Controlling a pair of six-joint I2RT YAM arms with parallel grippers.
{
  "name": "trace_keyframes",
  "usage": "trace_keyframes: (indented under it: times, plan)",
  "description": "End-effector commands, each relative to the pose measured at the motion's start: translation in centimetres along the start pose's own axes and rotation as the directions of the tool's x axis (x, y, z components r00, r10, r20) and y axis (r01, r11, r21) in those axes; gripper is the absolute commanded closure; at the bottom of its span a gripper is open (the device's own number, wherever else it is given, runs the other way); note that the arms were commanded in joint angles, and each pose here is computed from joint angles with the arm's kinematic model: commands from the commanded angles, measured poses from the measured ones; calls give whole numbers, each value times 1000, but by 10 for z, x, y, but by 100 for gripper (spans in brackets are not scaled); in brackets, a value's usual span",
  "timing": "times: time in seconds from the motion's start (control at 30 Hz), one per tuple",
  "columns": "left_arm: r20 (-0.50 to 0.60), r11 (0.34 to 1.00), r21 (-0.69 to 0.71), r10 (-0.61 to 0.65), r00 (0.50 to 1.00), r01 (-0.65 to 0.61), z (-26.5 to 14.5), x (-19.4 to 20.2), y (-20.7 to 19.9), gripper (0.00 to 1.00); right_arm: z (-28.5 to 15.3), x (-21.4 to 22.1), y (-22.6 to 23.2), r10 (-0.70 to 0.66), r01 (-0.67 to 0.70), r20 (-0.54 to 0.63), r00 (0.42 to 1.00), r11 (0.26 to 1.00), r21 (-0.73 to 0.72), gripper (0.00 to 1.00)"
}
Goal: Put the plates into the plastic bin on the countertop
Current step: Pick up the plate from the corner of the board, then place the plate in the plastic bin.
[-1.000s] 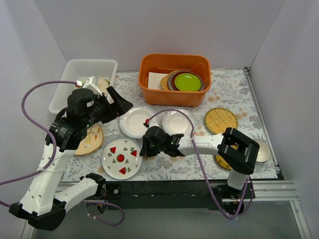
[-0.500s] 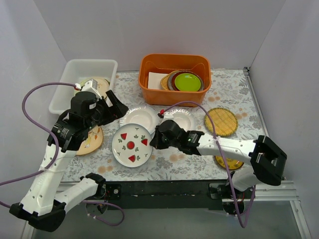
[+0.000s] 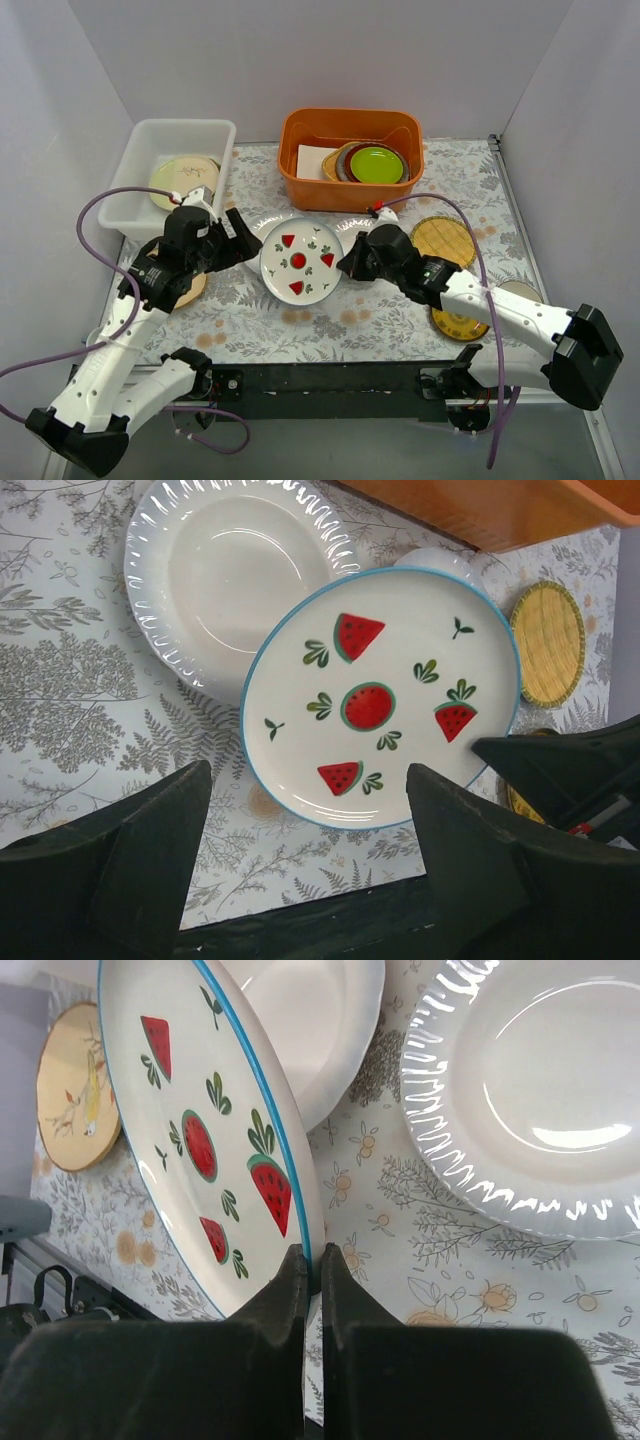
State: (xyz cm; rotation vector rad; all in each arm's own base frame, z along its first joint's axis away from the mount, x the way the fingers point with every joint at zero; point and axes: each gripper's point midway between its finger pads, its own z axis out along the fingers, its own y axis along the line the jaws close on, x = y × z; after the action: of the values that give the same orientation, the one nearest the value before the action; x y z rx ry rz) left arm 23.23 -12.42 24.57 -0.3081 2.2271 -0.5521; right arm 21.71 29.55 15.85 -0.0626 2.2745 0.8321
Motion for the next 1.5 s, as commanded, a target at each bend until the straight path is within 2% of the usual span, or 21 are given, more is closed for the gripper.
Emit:
trace_keyframes:
  times: [0.0, 0.4, 0.9, 1.0, 1.03, 1.13, 1.47]
  plan:
    - [-5, 993, 114, 30, 1000, -29, 8, 9, -14, 23, -28, -59, 42, 71, -39, 169, 983, 982, -186, 99]
    - [-24, 957, 291, 6, 1000, 2, 32, 37, -23, 24, -55, -86, 38, 136, -76, 220, 966, 962, -263, 99]
    - [10, 885, 465, -2, 1000, -2, 38, 59, -30, 29, -61, -79, 63, 162, -85, 158, 974, 908, -410, 99]
    - [10, 882, 472, -5, 1000, 0, 41, 63, -28, 36, -62, -80, 65, 163, -83, 158, 974, 903, -422, 99]
    - [15, 881, 474, -10, 1000, 2, 41, 62, -28, 42, -63, -80, 66, 164, -82, 157, 974, 900, -428, 99]
    - [18, 887, 462, -19, 1000, 8, 44, 64, -24, 52, -63, -79, 66, 163, -81, 158, 974, 899, -431, 99]
    - [-16, 858, 514, -11, 1000, 18, 43, 73, -30, 76, -62, -75, 67, 160, -80, 145, 977, 891, -447, 99]
